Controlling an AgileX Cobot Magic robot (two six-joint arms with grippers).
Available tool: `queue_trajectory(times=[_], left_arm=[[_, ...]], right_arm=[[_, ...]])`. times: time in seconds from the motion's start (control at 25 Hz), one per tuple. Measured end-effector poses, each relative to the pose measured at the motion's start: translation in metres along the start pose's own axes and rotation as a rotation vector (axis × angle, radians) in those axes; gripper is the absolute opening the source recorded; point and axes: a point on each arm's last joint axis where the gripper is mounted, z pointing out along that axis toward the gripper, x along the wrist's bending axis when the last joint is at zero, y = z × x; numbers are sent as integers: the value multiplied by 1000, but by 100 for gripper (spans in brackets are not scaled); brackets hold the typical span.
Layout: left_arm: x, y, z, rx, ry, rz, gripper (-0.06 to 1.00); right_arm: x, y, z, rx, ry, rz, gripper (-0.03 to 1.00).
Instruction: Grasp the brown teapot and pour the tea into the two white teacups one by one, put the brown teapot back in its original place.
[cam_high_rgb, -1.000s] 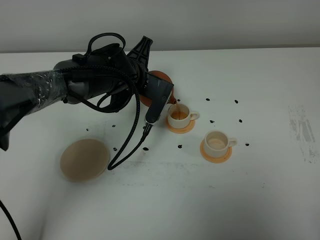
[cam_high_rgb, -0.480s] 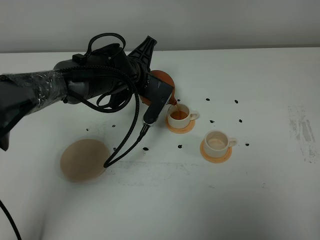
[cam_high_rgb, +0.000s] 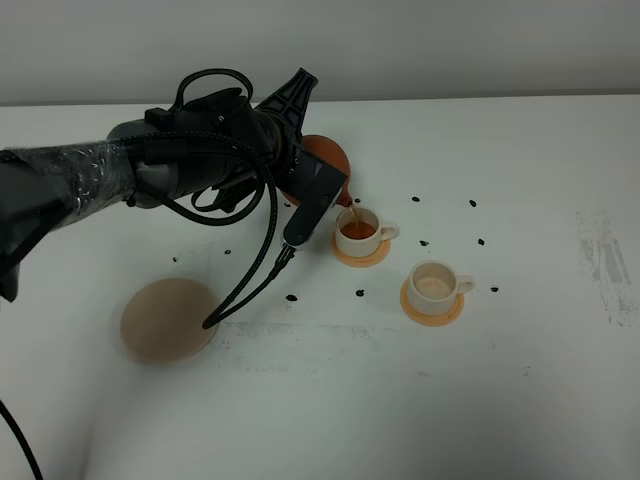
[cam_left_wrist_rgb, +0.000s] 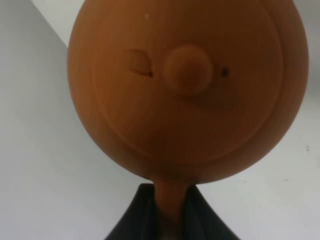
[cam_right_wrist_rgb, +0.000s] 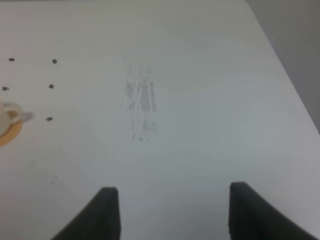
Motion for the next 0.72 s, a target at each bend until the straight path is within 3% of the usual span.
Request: queue_trajectory(times=[0.72], left_arm=[[2, 6, 3, -7, 32, 74, 8]], right_arm=[[0, 0, 0, 0, 0, 0, 47]])
